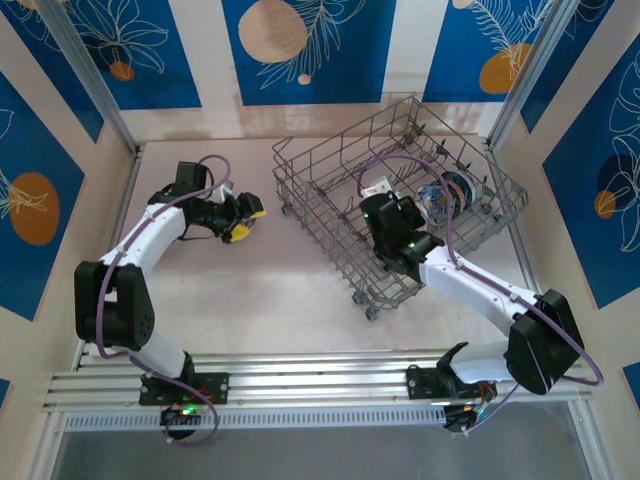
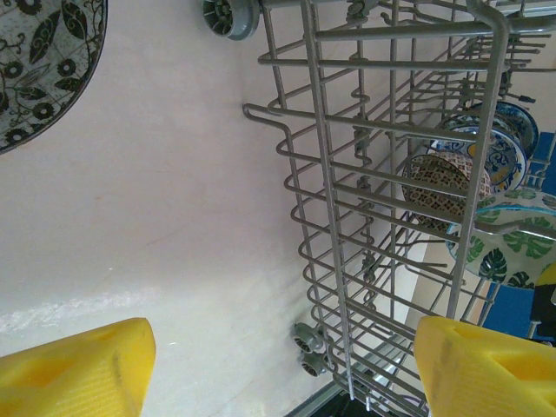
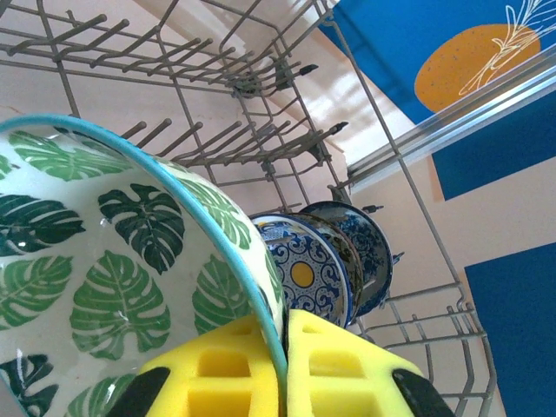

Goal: Load the bowls into the dish rack

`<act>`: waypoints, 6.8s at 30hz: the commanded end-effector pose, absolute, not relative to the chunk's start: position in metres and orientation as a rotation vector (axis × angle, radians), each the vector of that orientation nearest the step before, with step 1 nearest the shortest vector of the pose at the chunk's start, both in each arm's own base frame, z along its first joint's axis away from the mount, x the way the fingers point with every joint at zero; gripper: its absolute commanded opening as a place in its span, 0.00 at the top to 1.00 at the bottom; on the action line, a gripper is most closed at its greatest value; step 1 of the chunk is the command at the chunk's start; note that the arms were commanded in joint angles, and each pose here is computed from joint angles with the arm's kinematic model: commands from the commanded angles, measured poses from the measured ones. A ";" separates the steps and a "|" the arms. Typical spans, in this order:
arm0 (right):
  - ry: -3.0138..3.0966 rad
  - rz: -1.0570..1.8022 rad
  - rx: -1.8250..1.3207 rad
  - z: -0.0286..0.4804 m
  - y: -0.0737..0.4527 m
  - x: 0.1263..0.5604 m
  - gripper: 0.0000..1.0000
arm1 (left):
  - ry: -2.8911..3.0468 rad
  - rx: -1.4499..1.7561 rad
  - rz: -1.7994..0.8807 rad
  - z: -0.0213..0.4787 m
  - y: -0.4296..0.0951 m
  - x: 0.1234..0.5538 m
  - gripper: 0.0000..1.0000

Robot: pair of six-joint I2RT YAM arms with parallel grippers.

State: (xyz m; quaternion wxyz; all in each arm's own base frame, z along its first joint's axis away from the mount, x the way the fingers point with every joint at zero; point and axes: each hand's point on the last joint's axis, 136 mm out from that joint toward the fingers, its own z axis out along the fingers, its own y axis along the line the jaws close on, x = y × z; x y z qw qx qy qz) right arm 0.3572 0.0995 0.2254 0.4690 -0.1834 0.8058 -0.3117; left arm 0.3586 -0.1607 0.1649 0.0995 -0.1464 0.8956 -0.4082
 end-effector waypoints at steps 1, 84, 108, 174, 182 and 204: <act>1.956 -0.793 -0.437 0.229 0.089 0.355 1.00 | 2.652 -0.434 -1.200 0.168 -0.163 0.355 0.22; 2.294 -0.620 -0.385 0.132 0.109 0.327 0.34 | 2.692 -0.430 -1.178 0.157 -0.175 0.350 0.21; 2.212 -0.382 -0.359 0.228 0.098 0.337 0.17 | 2.674 -0.487 -0.891 0.182 -0.120 0.378 0.19; 2.200 0.413 -0.309 0.346 0.198 0.344 0.24 | 2.471 -0.416 -0.778 0.252 -0.103 0.389 1.00; 2.091 0.742 -0.493 0.394 0.271 0.338 0.36 | 2.383 -0.158 -0.708 0.325 -0.151 0.385 1.00; 2.132 0.787 -0.421 0.375 0.294 0.361 0.57 | 2.318 0.075 -0.693 0.360 -0.219 0.374 1.00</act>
